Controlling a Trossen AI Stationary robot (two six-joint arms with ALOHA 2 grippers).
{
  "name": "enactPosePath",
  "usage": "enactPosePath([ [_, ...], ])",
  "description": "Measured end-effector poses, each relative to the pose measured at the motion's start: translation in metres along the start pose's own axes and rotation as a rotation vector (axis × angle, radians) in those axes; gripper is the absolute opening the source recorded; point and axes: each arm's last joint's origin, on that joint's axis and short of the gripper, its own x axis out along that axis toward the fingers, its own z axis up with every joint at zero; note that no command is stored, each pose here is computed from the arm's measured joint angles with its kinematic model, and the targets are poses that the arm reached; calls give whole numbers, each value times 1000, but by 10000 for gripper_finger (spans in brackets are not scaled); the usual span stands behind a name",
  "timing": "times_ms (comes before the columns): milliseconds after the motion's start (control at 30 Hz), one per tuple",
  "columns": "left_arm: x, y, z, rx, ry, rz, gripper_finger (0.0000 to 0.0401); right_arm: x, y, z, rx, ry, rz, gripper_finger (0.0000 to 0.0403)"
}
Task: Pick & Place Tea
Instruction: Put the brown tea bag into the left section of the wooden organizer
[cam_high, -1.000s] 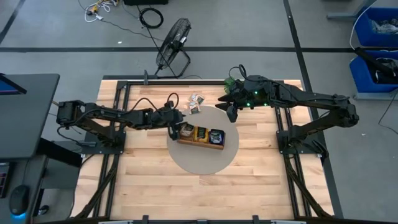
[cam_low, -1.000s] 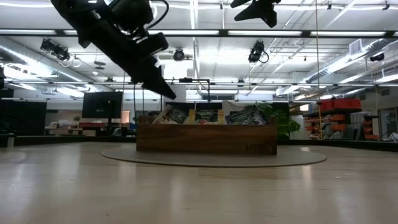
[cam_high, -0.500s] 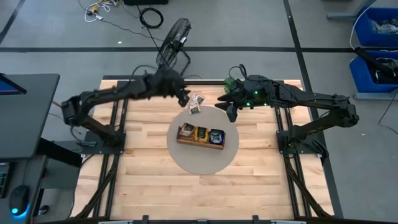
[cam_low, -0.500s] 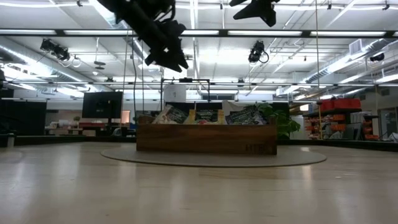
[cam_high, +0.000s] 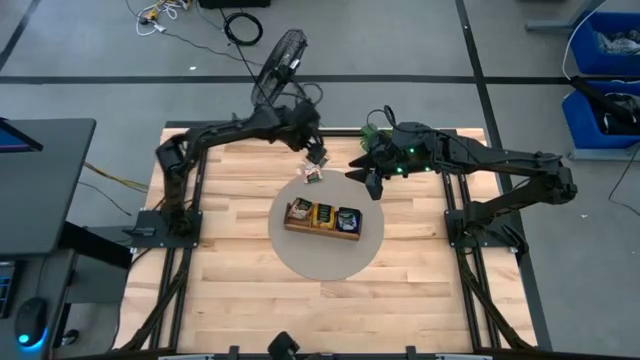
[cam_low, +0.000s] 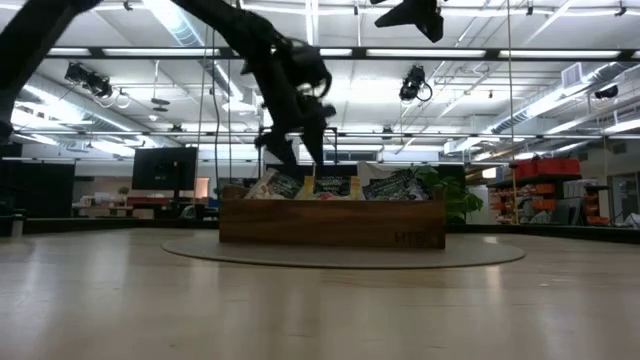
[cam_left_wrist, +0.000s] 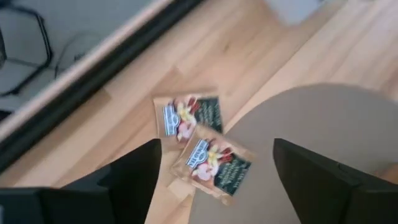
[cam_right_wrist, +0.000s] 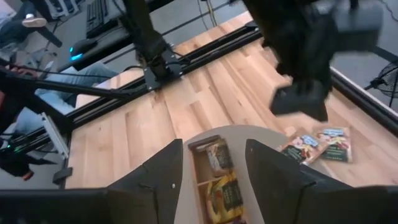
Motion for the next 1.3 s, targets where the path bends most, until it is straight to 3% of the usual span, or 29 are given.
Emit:
enactPosePath([
  [233,51,2,-15,-16,134,45,320,0,11,-5,-20,18,36,183],
  [433,71,4,-25,-94,203,77,319,0,16,-7,-29,27,39,183],
  [733,85,6,-43,-205,252,82,319,0,17,-7,-32,26,42,183],
  [1000,98,11,-44,-352,253,-41,319,0,17,-7,-31,23,37,183],
  [1300,108,11,-47,-354,277,-50,308,0,17,-7,-21,23,37,183],
])
